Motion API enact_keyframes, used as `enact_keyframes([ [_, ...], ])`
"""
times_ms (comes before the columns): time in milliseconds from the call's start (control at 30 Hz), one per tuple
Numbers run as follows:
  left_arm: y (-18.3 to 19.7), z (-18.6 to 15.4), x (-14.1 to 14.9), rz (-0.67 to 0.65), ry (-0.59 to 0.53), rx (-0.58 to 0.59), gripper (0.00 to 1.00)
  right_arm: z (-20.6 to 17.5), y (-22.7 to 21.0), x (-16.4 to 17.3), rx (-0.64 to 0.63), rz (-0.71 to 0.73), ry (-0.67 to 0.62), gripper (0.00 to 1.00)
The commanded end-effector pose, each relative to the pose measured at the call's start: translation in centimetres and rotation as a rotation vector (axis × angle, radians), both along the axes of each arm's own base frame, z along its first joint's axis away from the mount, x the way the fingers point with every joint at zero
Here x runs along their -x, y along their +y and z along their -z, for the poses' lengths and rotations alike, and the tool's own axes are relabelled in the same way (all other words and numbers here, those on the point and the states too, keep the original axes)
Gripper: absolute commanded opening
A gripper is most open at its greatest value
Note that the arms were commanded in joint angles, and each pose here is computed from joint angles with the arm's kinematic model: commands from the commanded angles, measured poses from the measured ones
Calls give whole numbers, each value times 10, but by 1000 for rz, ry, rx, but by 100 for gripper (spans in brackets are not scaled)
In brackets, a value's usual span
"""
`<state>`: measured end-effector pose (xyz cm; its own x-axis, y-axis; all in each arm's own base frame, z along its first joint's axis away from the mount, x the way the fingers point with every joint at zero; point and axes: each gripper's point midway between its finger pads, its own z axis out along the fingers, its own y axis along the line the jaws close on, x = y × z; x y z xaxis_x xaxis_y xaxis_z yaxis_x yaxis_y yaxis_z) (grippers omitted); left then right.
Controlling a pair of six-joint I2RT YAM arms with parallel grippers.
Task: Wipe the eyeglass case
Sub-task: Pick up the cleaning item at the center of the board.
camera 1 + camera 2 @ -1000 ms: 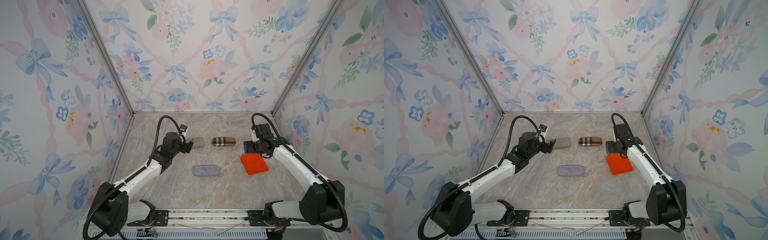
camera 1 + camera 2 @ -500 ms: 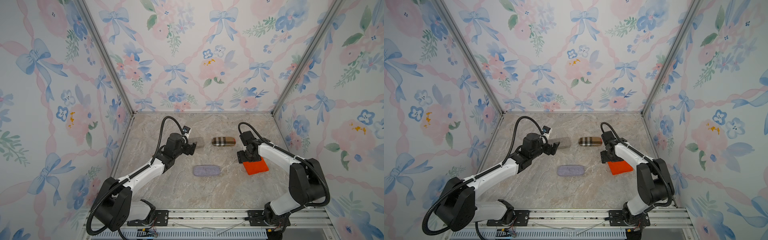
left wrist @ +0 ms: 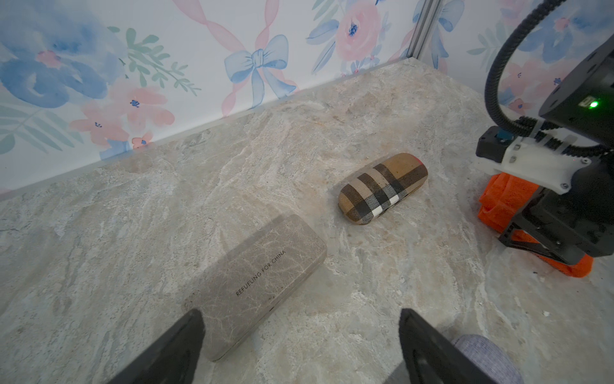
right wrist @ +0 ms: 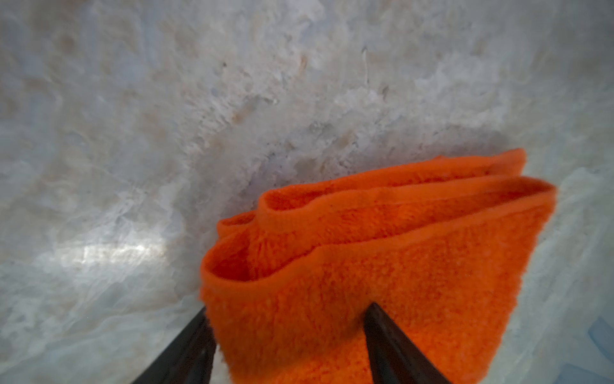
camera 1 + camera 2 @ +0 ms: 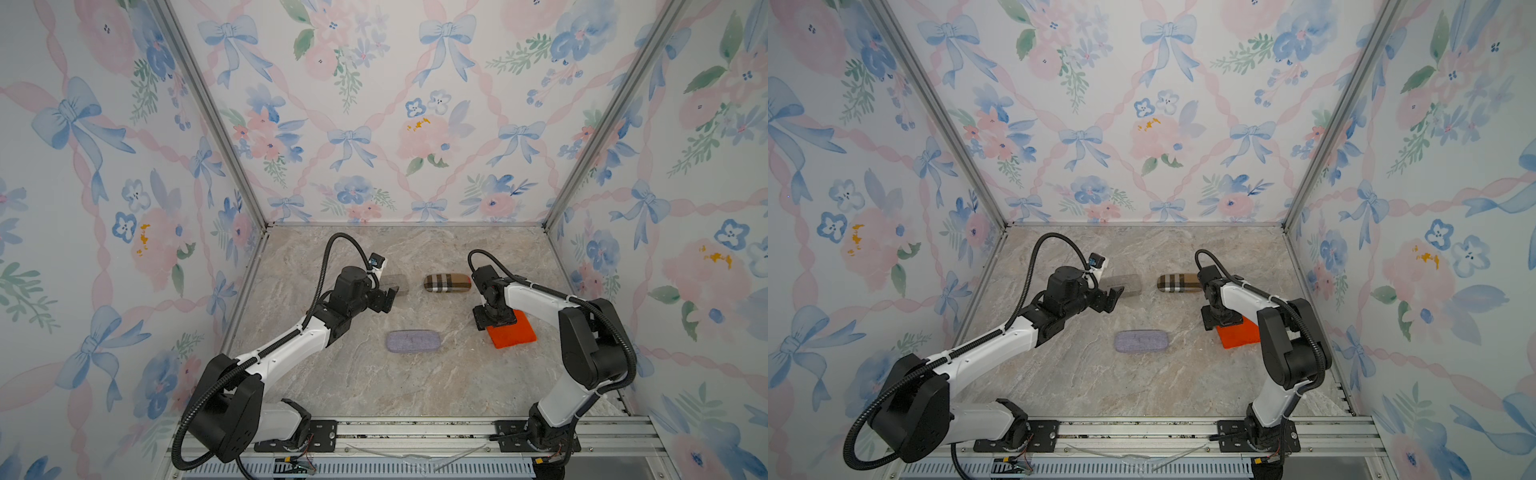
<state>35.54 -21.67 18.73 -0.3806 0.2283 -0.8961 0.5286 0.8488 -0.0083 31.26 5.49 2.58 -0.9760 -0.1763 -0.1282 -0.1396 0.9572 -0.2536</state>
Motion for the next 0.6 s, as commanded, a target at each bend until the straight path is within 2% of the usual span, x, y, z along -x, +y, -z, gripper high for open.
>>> enact_keyframes([
  [0, 0, -6, -4, -7, -13, -20, 93, 16, -10, 10, 75, -45, 96, 66],
  [233, -4, -10, 0, 34, -22, -27, 92, 23, -7, 16, 65, -77, 146, 51],
  [433, -21, -9, 10, 168, -26, -80, 87, 26, -1, 18, 24, -98, 164, 39],
  [567, -27, -3, 17, 244, -14, -128, 84, 27, 3, 18, 0, -114, 168, 27],
])
